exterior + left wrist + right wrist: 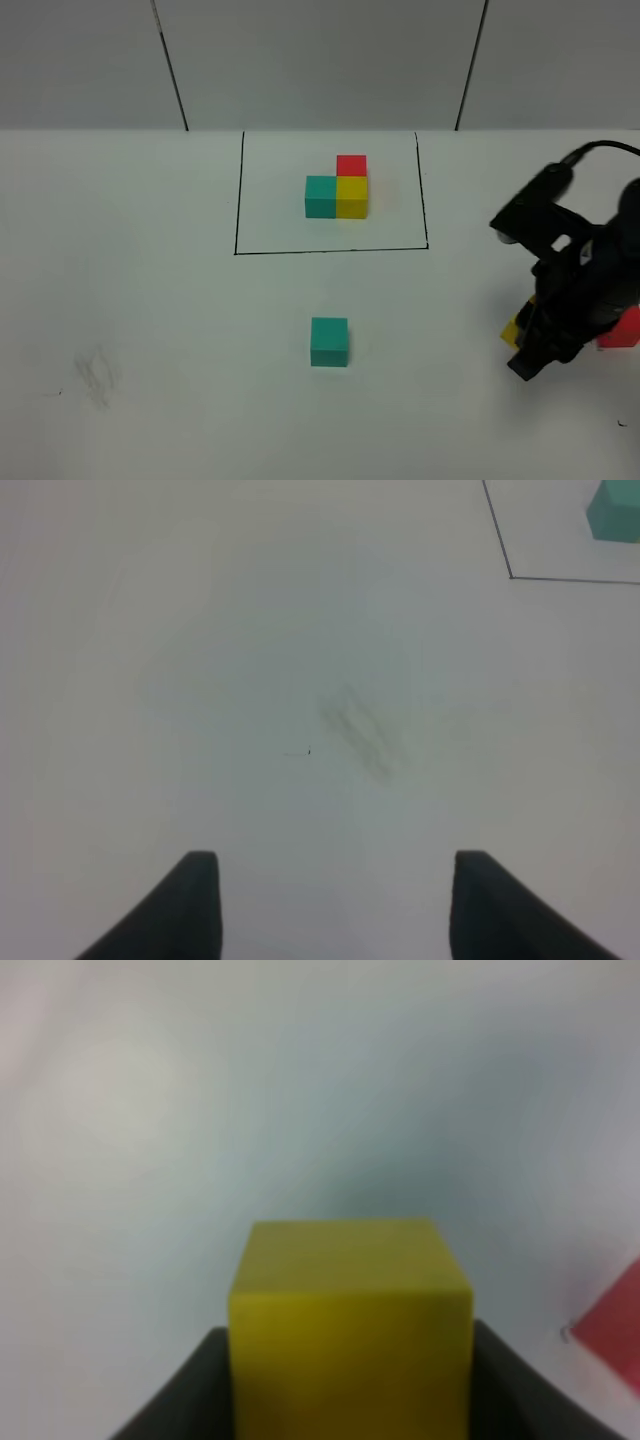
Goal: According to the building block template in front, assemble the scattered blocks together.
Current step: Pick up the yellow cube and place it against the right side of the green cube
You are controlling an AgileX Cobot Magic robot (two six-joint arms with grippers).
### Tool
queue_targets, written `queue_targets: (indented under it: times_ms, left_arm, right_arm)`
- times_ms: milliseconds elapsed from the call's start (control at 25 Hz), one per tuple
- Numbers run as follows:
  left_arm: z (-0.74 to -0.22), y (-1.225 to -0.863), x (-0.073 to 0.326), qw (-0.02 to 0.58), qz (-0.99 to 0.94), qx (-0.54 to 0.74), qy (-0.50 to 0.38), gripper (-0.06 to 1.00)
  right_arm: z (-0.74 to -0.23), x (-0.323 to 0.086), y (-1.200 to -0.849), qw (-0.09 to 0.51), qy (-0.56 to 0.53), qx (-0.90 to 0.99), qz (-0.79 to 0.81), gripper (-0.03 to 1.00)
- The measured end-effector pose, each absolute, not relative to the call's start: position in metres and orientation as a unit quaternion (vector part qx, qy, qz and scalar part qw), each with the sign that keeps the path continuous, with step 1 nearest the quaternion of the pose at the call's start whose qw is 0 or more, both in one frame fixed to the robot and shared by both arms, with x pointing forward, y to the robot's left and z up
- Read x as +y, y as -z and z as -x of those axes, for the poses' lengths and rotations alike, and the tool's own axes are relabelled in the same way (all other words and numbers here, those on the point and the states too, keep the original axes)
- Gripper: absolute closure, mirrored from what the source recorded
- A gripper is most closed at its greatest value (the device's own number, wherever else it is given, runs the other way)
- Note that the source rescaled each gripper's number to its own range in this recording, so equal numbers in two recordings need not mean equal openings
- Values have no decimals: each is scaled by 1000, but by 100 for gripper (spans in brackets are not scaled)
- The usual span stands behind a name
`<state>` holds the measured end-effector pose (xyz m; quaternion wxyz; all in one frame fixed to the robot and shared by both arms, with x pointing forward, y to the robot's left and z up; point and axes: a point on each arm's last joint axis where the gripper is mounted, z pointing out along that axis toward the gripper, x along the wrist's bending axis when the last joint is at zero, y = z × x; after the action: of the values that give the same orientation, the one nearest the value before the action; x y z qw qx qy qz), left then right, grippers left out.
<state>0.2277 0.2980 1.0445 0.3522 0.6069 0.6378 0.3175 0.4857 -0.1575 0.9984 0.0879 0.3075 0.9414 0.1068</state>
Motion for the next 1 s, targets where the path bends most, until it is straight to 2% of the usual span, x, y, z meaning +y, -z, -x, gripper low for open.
queue_targets:
  times_ms: [200,600,1000]
  left_arm:
    - [-228,-1044,298,352,-607,638,-318,78]
    - [-228,-1044,298,352,-607,638,-318,78]
    - [-228,-1044,298,352,-607,638,-318,78]
  right_arm:
    - [-505,-119,-989,70,-78,978,-179,97]
    - [-519,-56,-959,47,-53,997,-28,97]
    - [-525,-34,-940,44,-53,997,38,97]
